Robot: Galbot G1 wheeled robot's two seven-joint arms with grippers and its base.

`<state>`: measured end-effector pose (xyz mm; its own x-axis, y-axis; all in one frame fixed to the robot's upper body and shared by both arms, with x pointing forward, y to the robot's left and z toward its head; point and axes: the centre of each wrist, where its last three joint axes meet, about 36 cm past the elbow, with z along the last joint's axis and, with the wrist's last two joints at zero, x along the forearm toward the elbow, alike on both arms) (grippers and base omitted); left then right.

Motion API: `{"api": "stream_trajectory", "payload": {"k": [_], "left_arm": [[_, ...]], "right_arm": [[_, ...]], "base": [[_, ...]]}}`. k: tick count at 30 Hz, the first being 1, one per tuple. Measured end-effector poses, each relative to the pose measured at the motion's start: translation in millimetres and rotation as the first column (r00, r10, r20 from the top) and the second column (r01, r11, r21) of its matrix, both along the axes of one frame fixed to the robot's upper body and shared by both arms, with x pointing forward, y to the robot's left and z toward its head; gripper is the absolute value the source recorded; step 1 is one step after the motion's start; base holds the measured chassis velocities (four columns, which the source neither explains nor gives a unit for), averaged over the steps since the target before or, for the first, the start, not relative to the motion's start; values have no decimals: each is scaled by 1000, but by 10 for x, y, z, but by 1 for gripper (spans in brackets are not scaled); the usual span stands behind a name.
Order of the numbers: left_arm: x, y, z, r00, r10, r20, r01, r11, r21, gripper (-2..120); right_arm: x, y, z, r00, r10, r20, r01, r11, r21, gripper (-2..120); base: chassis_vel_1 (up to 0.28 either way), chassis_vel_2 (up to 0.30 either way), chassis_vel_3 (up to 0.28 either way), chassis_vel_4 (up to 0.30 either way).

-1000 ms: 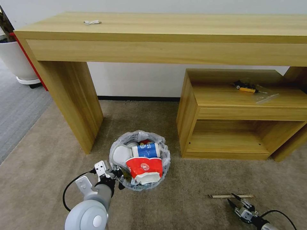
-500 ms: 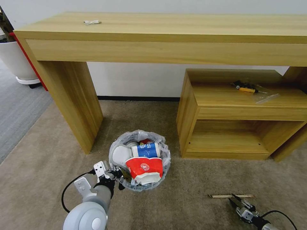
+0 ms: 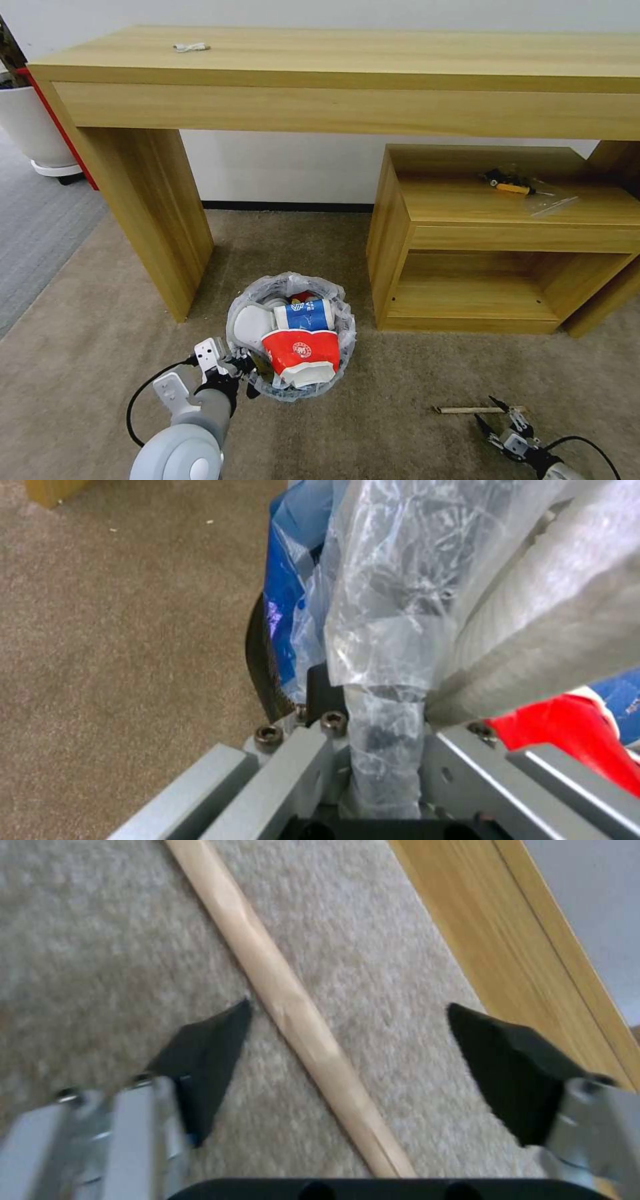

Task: Pick up the trash bin and place the garbage on the floor into it.

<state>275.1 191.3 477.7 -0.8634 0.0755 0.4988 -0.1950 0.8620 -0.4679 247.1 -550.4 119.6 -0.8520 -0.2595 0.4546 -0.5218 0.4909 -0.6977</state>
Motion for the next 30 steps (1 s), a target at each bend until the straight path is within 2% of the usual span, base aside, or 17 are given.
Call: {"api": "stream_trajectory", "payload": {"k": [5,13,16,19,20,24,25,28,30], "left_arm": [[-22,3,14,1000,1,0,-1,1000,3,0],[-29,6,9,1000,2,-1,-2,1000,6,0],[-27,7,11,1000,3,0,-3,1000,6,0],[-24,8,3,1000,3,-1,-3,1000,6,0],[-24,8,3,1000,3,-1,-3,1000,6,0],[-3,7,-12,1000,2,-1,-2,1000,3,0],[-3,7,-12,1000,2,-1,-2,1000,3,0],[2,8,-24,1000,3,-2,-3,1000,2,0],[4,9,-30,1000,4,-3,-4,1000,2,0]], "right_arm": [[42,38,-21,1000,5,1,-5,1000,3,98],[42,80,-45,1000,7,0,-7,1000,10,99],[28,88,-59,1000,4,-3,-4,1000,10,93],[21,96,-82,1000,-8,-5,8,1000,10,80],[21,96,-82,1000,-8,-5,8,1000,10,80],[-12,121,-120,1000,0,-24,0,1000,8,59],[-12,121,-120,1000,0,-24,0,1000,8,59],[-26,135,-141,1000,2,-31,-2,1000,7,45],[-30,142,-147,999,2,-32,-2,1000,7,43]], "base": [[0,0,0,0],[0,0,0,0],[0,0,0,0],[0,0,0,0],[0,0,0,0],[0,0,0,0],[0,0,0,0],[0,0,0,0],[0,0,0,0]]}}
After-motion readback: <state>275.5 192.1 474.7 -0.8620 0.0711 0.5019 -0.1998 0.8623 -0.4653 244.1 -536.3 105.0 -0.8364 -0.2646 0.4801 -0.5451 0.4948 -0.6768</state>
